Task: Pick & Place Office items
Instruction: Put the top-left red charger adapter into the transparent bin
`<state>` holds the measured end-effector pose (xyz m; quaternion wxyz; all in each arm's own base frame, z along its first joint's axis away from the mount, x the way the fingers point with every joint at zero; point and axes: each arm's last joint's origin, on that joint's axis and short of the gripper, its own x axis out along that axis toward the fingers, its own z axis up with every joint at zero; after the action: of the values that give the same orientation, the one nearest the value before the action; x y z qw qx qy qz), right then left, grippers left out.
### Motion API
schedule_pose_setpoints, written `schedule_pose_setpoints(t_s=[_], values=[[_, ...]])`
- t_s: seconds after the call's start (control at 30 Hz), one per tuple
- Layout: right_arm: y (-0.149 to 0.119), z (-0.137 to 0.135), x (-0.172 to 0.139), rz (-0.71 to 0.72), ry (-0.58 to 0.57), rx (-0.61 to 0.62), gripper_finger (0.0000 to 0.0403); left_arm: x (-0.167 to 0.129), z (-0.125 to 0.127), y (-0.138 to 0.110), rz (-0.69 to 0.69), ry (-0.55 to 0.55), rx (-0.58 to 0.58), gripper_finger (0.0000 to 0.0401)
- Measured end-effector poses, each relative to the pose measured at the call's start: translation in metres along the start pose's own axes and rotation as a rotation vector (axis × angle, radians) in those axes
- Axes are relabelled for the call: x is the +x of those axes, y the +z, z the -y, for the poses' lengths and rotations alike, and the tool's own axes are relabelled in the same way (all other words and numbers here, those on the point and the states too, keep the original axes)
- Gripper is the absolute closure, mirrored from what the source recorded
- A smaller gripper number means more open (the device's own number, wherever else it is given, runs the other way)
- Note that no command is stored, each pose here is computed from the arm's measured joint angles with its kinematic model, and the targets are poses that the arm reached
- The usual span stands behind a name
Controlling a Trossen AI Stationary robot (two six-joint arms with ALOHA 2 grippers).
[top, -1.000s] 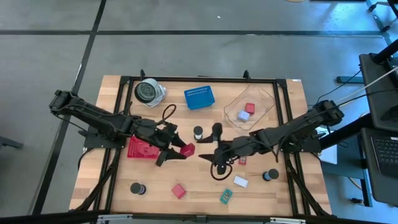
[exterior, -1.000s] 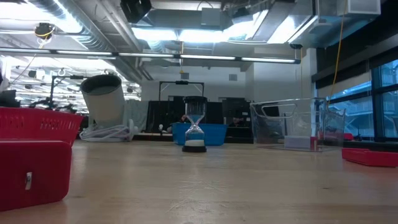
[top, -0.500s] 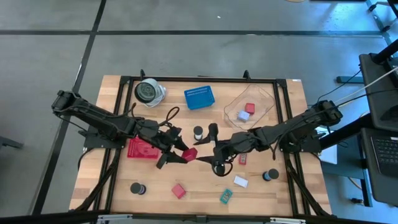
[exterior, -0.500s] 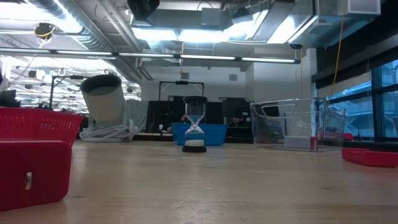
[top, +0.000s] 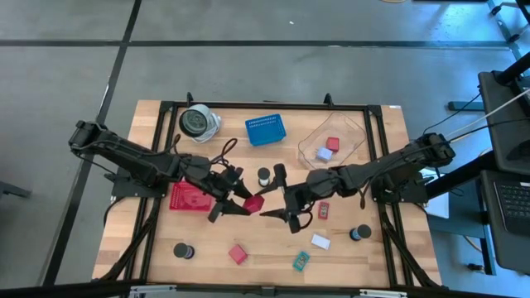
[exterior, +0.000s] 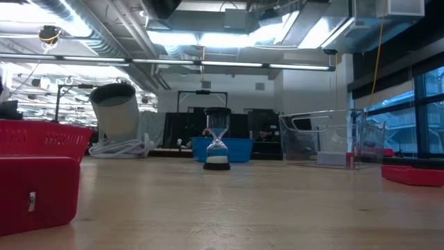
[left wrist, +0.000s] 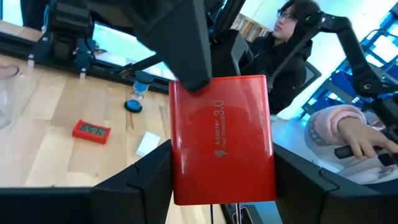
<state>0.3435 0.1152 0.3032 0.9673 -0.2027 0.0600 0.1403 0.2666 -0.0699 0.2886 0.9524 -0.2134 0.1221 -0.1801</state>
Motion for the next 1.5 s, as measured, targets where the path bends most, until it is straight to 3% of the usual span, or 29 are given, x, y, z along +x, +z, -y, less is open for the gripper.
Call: schedule_pose_setpoints(t_s=[0.53,0.97,1.2,1.5], values=[[0.005,0.007,0.0,0.075,-0.013,-0.012,0.0135,-0.001,-0.011,0.015,0.077,-0.117,0.057,0.0187],[0.005,0.015,0.0,0.136,0.074,-0.002,0.0254,0.004,-0.016,0.016,0.078,-0.198,0.054,0.0189],[0.008,0.016,-0.001,0.178,0.092,-0.047,0.0259,0.002,-0.018,0.022,0.109,-0.238,0.061,0.0187],[0.007,0.014,0.0,0.186,0.104,-0.048,0.0276,-0.001,-0.015,0.031,0.207,-0.233,0.101,0.0145]])
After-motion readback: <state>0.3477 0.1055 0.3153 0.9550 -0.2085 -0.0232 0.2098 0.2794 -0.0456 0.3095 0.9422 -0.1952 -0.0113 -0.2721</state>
